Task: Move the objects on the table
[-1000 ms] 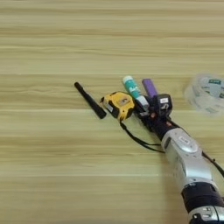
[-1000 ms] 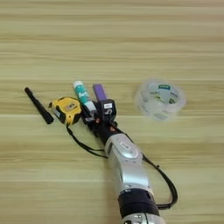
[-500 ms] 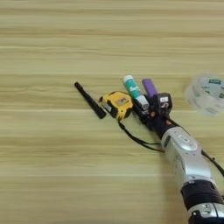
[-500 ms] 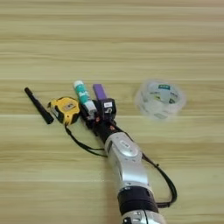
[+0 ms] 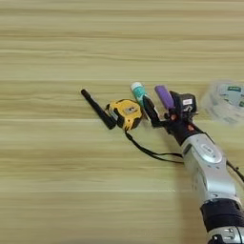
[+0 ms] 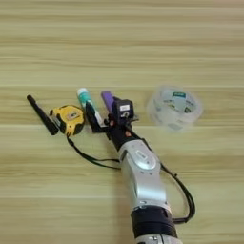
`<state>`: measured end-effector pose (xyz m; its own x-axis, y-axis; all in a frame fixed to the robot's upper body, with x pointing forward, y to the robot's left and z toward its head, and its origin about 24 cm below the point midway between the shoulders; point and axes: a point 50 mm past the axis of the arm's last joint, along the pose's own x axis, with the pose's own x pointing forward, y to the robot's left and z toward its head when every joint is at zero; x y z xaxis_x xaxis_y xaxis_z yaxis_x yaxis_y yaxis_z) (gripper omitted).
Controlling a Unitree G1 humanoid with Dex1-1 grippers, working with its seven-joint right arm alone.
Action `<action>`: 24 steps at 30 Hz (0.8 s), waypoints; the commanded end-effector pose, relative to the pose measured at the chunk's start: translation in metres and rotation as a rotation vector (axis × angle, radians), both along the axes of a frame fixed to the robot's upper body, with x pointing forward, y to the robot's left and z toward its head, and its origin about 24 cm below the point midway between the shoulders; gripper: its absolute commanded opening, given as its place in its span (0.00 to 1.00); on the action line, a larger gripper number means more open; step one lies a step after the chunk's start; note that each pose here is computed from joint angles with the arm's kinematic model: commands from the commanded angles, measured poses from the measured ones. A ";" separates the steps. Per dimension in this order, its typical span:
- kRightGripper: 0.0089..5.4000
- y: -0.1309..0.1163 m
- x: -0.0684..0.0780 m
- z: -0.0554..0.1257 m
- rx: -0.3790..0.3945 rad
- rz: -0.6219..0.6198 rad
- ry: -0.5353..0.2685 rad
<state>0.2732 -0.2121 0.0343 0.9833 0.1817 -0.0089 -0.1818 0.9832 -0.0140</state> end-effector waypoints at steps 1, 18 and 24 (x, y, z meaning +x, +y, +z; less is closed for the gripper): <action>0.92 -0.001 0.008 0.037 -0.024 -0.005 -0.156; 1.00 0.007 0.030 0.045 0.152 -0.157 -0.439; 1.00 0.009 0.032 0.043 0.138 -0.163 -0.475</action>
<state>0.2906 -0.2073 0.0438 0.9444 -0.0301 0.3274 -0.0058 0.9941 0.1080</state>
